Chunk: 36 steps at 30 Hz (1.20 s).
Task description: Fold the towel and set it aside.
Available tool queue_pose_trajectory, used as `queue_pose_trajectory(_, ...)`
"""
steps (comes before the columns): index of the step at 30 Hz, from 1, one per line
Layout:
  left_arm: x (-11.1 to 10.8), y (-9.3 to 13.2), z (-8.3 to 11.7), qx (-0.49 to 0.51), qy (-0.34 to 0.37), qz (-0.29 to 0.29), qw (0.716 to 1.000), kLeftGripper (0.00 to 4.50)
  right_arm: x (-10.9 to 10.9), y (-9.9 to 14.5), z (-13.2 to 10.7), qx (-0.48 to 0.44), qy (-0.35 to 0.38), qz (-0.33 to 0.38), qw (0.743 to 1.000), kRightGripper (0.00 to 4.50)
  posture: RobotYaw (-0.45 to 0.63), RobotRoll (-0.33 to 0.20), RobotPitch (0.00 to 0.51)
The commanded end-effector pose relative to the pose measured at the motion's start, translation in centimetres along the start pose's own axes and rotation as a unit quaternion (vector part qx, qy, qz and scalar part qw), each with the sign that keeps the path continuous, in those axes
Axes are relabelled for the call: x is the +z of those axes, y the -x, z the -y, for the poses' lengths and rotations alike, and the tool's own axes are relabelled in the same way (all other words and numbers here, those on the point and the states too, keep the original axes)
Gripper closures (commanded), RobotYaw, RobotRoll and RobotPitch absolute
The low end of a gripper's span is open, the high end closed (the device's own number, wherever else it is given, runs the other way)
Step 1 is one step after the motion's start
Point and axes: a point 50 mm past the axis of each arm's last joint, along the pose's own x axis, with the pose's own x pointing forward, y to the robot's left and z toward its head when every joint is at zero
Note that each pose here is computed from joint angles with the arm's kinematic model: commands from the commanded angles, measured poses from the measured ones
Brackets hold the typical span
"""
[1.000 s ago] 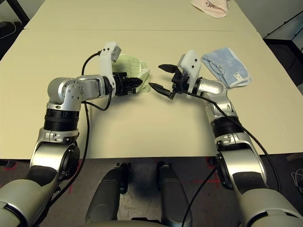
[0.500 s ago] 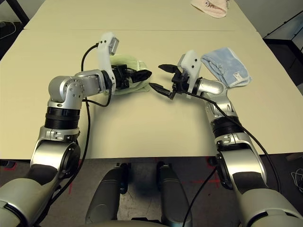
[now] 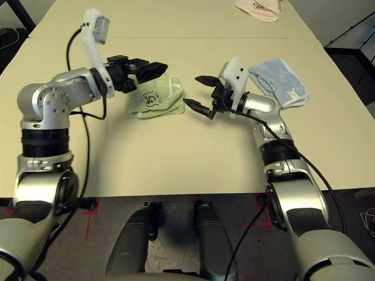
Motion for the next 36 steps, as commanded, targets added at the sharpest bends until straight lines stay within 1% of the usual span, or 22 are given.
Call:
queue_pose_trajectory(1, -0.3, 0.5, 0.2, -0.02, -0.019, 0.001, 1.0, 0.03, -0.1, 0.2, 0.2, 0.005, -0.026, 0.009, 1.0, 0.0, 0.09, 0.0, 0.183)
queue_pose_trajectory(5, -1.6, 1.1, 0.0, -0.028, -0.063, -0.017, 0.998, 0.03, -0.5, 0.5, 0.2, 0.014, -0.043, 0.007, 0.999, 0.0, 0.09, 0.0, 0.186)
queue_pose_trajectory(8, -2.7, 1.5, 0.0, -0.038, -0.065, -0.026, 0.997, 0.03, -0.6, 0.8, 0.4, 0.016, -0.042, 0.0, 0.999, 0.0, 0.09, 0.0, 0.187)
queue_pose_trajectory(12, -3.0, 1.6, 0.2, -0.037, -0.056, -0.017, 0.998, 0.03, -0.6, 1.1, 0.6, 0.018, -0.043, -0.002, 0.999, 0.0, 0.08, 0.0, 0.184)
queue_pose_trajectory(13, -3.0, 1.6, 0.2, -0.036, -0.058, -0.018, 0.998, 0.0, -0.6, 1.2, 0.6, 0.019, -0.044, -0.003, 0.999, 0.39, 0.08, 0.0, 0.184)
queue_pose_trajectory(14, -3.0, 1.7, 0.1, -0.036, -0.062, -0.02, 0.997, 0.0, -0.6, 1.2, 0.6, 0.021, -0.044, -0.003, 0.999, 0.64, 0.08, 0.0, 0.183)
queue_pose_trajectory(18, -3.1, 1.9, 0.0, -0.035, -0.066, -0.02, 0.997, 0.0, -0.6, 1.4, 0.6, 0.025, -0.045, -0.003, 0.999, 2.06, 0.08, 0.0, 0.182)
queue_pose_trajectory(19, -3.1, 1.9, 0.0, -0.035, -0.069, -0.021, 0.997, 0.0, -0.6, 1.4, 0.6, 0.025, -0.045, -0.003, 0.999, 2.52, 0.09, 0.0, 0.181)
queue_pose_trajectory(20, -3.1, 1.9, 0.0, -0.036, -0.074, -0.02, 0.996, 0.0, -0.6, 1.5, 0.6, 0.025, -0.046, -0.004, 0.999, 2.83, 0.09, 0.0, 0.184)
queue_pose_trajectory(21, -3.1, 2.0, 0.0, -0.039, -0.077, -0.018, 0.996, 0.0, -0.7, 1.5, 0.6, 0.025, -0.047, -0.005, 0.999, 3.29, 0.1, 0.0, 0.186)
queue_pose_trajectory(24, -3.2, 2.2, -0.1, -0.044, -0.077, -0.021, 0.996, 0.0, -0.9, 1.2, 0.4, 0.027, -0.048, -0.005, 0.998, 4.46, 0.1, 0.0, 0.188)
queue_pose_trajectory(29, -3.6, 2.5, -0.6, -0.018, -0.069, -0.036, 0.997, 0.0, -0.8, 0.9, 0.3, 0.032, -0.048, -0.003, 0.998, 4.49, 0.11, 0.0, 0.193)
queue_pose_trajectory(31, -3.7, 2.6, -0.7, -0.02, -0.067, -0.031, 0.997, 0.0, -0.7, 0.8, 0.4, 0.032, -0.047, -0.002, 0.998, 4.49, 0.1, 0.0, 0.192)
queue_pose_trajectory(34, -3.7, 2.9, -0.9, -0.024, -0.055, -0.024, 0.998, 0.63, -0.6, 0.9, 0.5, 0.031, -0.044, -0.002, 0.999, 4.5, 0.1, 0.0, 0.193)
queue_pose_trajectory(36, -3.8, 3.0, -0.9, -0.028, -0.054, -0.027, 0.998, 1.4, -0.5, 1.0, 0.5, 0.03, -0.043, -0.002, 0.999, 4.5, 0.09, 0.0, 0.193)
